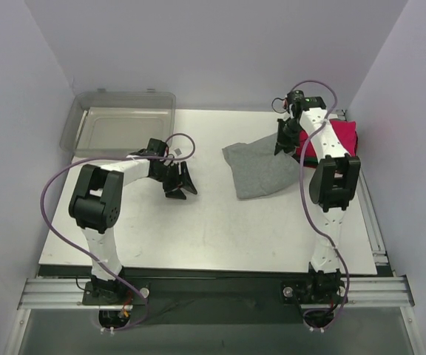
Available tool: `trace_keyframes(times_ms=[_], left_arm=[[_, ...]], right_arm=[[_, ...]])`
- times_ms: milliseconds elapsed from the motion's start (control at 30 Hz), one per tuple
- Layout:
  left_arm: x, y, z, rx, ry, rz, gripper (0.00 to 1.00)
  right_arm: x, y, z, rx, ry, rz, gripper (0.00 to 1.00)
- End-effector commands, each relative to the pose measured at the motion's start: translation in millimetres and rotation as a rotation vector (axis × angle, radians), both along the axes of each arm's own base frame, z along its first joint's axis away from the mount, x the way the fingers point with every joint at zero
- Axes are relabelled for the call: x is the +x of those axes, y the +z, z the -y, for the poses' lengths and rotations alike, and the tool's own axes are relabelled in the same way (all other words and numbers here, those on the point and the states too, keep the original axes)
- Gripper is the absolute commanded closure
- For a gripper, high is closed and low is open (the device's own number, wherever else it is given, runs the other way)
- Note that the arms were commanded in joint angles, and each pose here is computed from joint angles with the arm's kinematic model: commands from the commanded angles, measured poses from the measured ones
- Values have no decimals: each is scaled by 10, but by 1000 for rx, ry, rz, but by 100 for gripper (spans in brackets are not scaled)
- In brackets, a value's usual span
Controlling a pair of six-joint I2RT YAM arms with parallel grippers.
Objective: Fold and stack the t-shirts
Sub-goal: Put the neatly folded tshirt into the corner of the board with the right arm
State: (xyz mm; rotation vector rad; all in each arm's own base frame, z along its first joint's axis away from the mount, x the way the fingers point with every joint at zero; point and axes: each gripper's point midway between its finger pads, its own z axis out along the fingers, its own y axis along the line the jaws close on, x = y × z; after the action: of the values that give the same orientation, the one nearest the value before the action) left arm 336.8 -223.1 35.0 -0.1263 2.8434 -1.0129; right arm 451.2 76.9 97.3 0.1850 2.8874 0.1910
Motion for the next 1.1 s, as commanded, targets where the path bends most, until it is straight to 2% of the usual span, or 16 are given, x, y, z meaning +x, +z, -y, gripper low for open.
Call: trace_keyframes(times_ms=[0, 167, 300, 600, 800, 1067], left_arm=[[107, 185, 77, -68, 37, 66, 33], [76, 156, 62, -70, 100, 53, 33], [149, 175, 44, -50, 128, 61, 33], [142, 163, -11, -13, 166, 50, 33], [114, 204, -41, 9, 155, 52, 33], [46, 194, -71, 27, 153, 46, 33]], right_arm=[[178, 328, 177, -15, -56, 81, 100], [486, 759, 233, 14, -53, 231, 100], [639, 955, 393, 65, -100, 299, 100], [666, 1398, 865, 128, -175, 410, 100], [673, 1593, 934, 160, -191, 457, 100], [753, 1506, 1100, 21, -238, 501, 100]])
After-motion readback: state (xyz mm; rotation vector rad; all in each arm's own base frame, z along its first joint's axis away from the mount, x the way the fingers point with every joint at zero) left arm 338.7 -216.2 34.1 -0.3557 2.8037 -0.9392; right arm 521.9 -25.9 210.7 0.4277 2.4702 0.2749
